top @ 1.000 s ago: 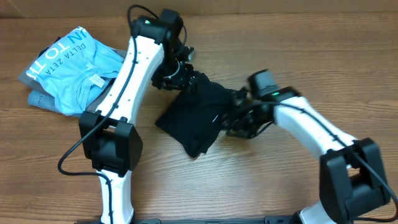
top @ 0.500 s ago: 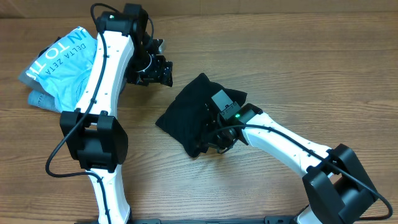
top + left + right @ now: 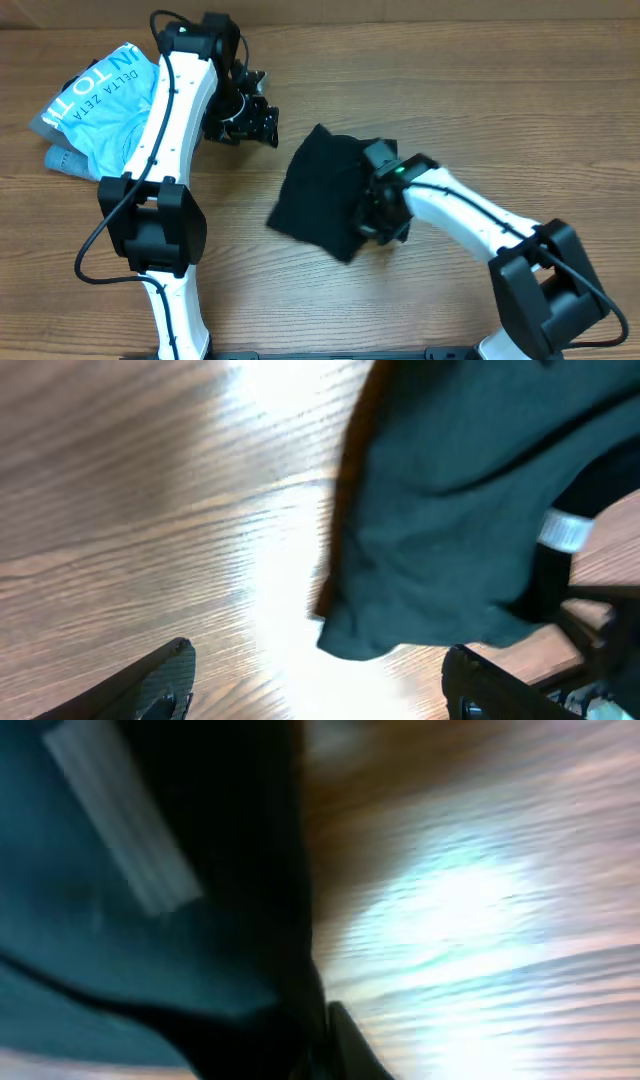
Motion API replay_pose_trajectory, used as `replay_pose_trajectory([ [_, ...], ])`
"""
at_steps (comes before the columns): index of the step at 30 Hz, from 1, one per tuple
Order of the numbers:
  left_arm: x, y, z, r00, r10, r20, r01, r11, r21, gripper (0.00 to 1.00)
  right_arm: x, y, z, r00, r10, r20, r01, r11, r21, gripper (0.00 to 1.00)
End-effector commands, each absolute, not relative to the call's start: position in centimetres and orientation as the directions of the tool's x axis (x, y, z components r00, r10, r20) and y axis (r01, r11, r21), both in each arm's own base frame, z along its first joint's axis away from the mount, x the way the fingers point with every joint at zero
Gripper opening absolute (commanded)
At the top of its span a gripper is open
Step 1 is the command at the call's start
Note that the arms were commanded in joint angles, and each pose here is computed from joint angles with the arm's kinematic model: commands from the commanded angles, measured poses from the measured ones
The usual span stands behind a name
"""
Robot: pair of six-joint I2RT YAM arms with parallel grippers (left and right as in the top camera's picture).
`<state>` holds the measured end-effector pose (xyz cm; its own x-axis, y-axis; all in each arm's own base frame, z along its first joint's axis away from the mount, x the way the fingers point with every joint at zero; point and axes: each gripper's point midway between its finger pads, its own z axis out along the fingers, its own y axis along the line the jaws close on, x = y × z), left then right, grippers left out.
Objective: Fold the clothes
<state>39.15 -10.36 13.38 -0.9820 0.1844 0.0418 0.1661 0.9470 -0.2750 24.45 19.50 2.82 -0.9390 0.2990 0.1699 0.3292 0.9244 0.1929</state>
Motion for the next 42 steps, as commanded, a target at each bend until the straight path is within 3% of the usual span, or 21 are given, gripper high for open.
replay_pose_trajectory([
  [1, 37.8, -10.6, 12.0, -0.974, 0.213, 0.083, 0.18, 0.938, -0.297, 0.8, 25.5, 18.9, 3.3, -0.953, 0.253, 0.167, 0.289, 0.926, 0.242, 0.41],
  [7, 36.8, -12.5, 9.4, -0.968, 0.225, 0.108, 0.162, 0.897, -0.412, 0.76, 26.6, 17.4, 4.5, -0.963, 0.233, 0.136, 0.263, 0.922, 0.283, 0.36],
  [11, 36.5, -14.1, 7.4, -0.962, 0.264, 0.071, 0.196, 0.847, -0.494, 0.74, 26.8, 19.0, 7.1, -0.996, 0.057, 0.065, 0.08, 0.898, 0.433, 0.34],
  [16, 37.4, -15.9, 6.5, -0.959, 0.284, -0.02, 0.244, 0.785, -0.57, 0.65, 24.9, 20.2, 7.5, -0.996, -0.036, 0.079, 0.003, 0.893, 0.45, 0.46],
  [22, 40.9, -16.8, 6.8, -0.945, 0.272, -0.183, 0.328, 0.757, -0.565, 0.66, 21.9, 20.7, 4.6, -0.986, -0.028, 0.166, 0.032, 0.936, 0.349, 0.53],
  [24, 41.9, -17.0, 7.0, -0.934, 0.272, -0.231, 0.356, 0.752, -0.554, 0.68, 21.3, 20.6, 3.8, -0.98, -0.005, 0.197, 0.06, 0.945, 0.323, 0.45],
  [27, 42.9, -17.9, 7.2, -0.912, 0.285, -0.294, 0.404, 0.74, -0.538, 0.72, 21.2, 20.3, 2.5, -0.973, 0.048, 0.226, 0.111, 0.955, 0.276, 0.15],
  [31, 43.6, -19.4, 7.4, -0.885, 0.309, -0.349, 0.457, 0.723, -0.518, 0.69, 21.6, 19.3, 1.8, -0.965, 0.129, 0.228, 0.178, 0.961, 0.213, 0.04],
  [38, 44.5, -20.2, 5.6, -0.854, 0.363, -0.371, 0.501, 0.766, -0.403, 0.52, 21.3, 18.7, 1.8, -0.958, 0.149, 0.246, 0.199, 0.962, 0.189, 0.04],
  [42, 45.2, -19.6, 3.5, -0.875, 0.338, -0.346, 0.455, 0.818, -0.352, 0.2, 20.9, 18.2, 1.8, -0.954, 0.155, 0.258, 0.203, 0.964, 0.17, 0.04],
])
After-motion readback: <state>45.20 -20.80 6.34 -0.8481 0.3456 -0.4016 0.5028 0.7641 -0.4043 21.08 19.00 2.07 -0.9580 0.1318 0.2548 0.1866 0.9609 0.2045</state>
